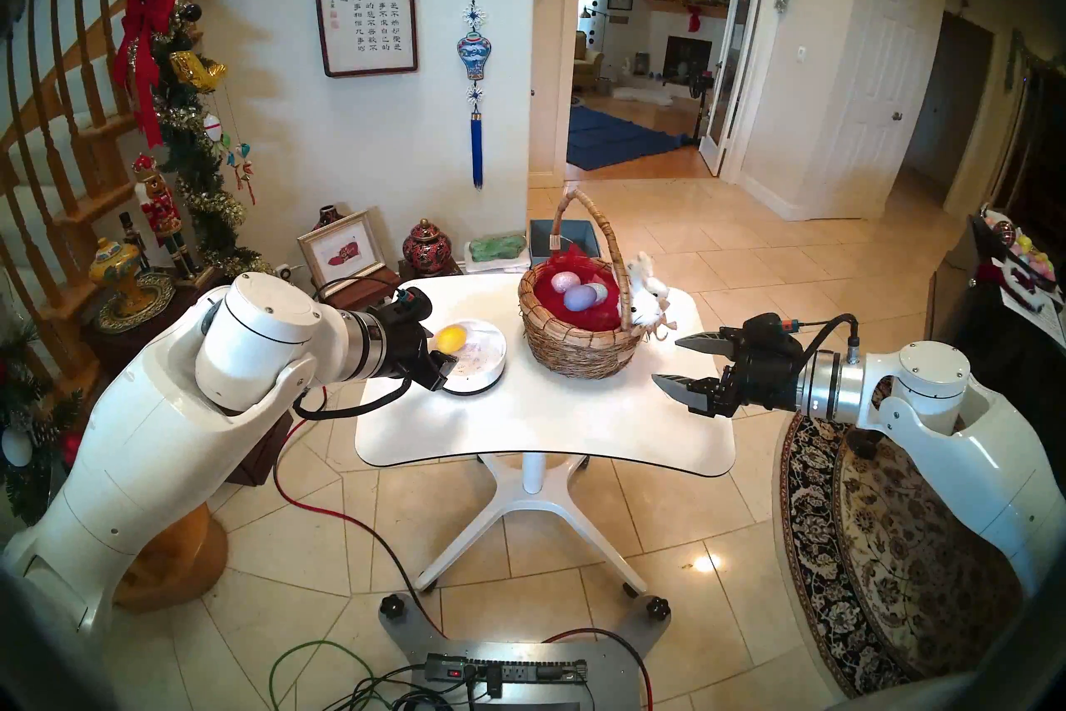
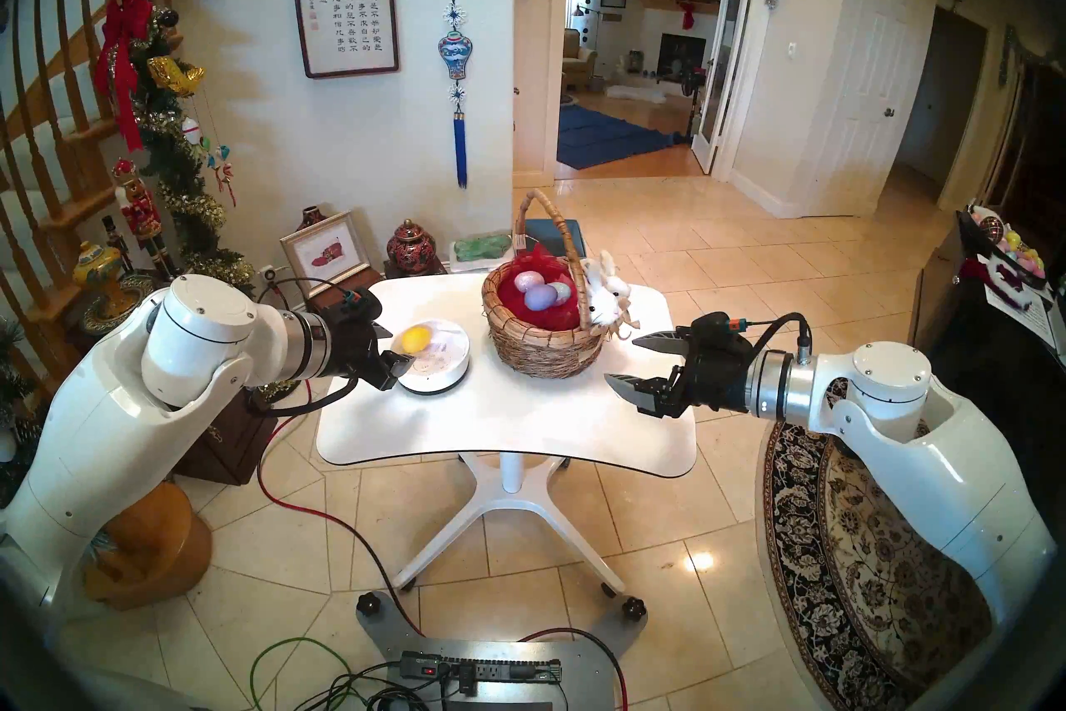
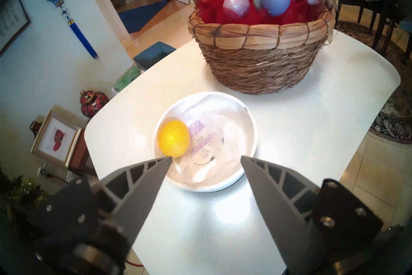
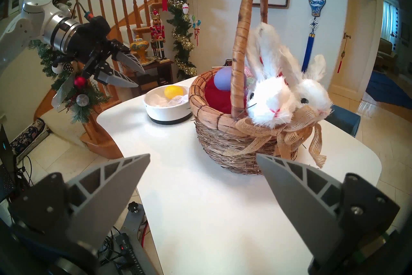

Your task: Put easter egg into basket

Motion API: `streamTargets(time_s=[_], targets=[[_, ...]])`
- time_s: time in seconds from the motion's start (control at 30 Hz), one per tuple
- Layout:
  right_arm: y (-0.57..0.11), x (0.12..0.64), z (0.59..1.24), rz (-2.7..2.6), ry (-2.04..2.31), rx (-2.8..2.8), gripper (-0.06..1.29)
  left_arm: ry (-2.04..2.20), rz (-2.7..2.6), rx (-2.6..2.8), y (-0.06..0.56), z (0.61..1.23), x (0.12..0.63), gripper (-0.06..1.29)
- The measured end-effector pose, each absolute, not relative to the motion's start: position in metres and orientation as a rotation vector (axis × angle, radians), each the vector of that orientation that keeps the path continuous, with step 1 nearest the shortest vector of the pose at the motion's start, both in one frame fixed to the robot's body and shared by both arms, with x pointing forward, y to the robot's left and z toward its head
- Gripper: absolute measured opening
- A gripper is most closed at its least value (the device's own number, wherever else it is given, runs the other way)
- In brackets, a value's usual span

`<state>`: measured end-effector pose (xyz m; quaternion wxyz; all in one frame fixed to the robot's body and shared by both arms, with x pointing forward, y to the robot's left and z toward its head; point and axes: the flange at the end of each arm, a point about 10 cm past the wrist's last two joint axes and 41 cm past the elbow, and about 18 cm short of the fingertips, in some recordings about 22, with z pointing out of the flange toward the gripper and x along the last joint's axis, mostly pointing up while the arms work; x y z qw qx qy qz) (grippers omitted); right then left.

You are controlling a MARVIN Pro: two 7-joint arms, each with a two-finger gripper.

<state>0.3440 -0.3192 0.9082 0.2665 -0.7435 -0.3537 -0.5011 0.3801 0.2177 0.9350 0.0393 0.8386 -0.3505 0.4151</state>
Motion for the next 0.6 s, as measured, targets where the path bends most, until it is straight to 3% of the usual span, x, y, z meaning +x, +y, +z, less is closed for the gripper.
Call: streamTargets(time_s=[0.6], targets=[[-0.319, 0.344, 0.908, -1.353, -0.955, -2.007, 1.24, -1.066, 1.251, 2.622, 0.208, 0.903, 0.400, 0.89]])
